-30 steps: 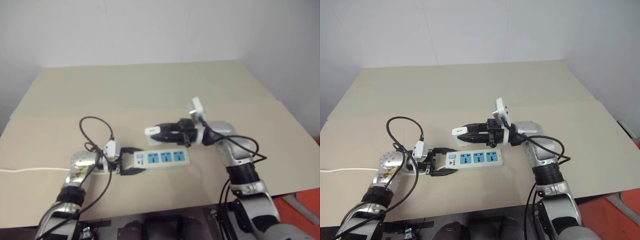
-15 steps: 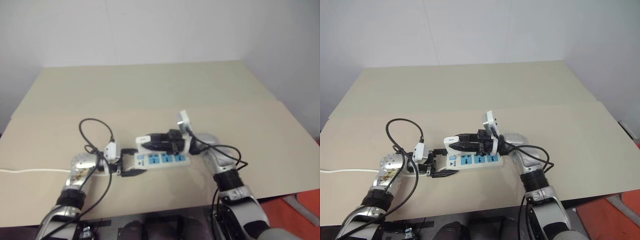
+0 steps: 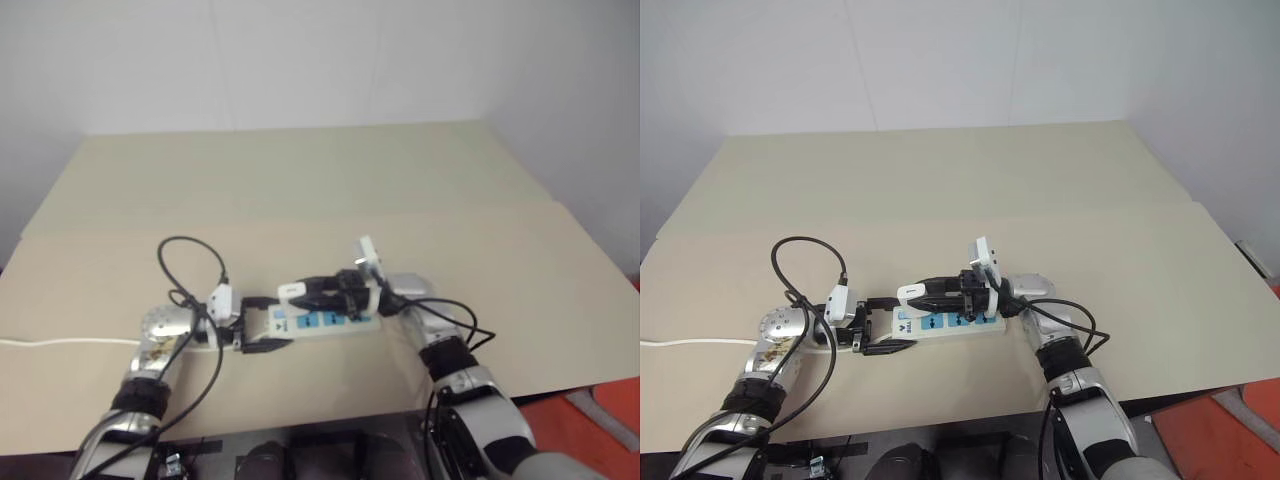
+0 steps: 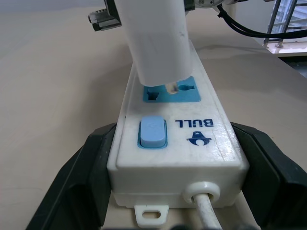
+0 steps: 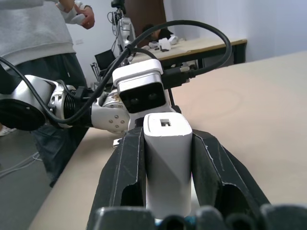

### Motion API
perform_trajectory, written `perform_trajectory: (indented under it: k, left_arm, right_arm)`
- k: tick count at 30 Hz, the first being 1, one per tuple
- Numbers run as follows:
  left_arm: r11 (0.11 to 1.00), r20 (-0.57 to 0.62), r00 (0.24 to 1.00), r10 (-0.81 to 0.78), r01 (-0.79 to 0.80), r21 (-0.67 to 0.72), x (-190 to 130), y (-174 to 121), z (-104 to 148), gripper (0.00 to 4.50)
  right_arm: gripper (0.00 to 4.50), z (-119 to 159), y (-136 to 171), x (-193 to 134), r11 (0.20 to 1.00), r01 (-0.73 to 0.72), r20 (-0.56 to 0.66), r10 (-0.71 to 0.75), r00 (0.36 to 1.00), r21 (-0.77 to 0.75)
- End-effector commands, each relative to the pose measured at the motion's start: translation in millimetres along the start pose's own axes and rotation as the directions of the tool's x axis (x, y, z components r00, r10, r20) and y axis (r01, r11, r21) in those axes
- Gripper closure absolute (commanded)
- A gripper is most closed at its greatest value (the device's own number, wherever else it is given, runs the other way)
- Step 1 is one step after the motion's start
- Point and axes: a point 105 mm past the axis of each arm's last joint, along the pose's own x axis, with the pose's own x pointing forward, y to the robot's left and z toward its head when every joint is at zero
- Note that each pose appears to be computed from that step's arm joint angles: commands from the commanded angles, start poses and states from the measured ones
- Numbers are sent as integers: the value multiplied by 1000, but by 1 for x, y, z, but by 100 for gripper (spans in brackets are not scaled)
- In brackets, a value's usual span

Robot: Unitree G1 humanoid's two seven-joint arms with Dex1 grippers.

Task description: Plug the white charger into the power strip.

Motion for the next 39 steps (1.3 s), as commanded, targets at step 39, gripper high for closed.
perform_trajectory:
  k: [39]
  left_arm:
    - [1000,-43,999,-10,10,-3,-2,-4,-5,124]
  right_arm:
    - [339,-42,-3,-34,998,64,-103,-64,993,0]
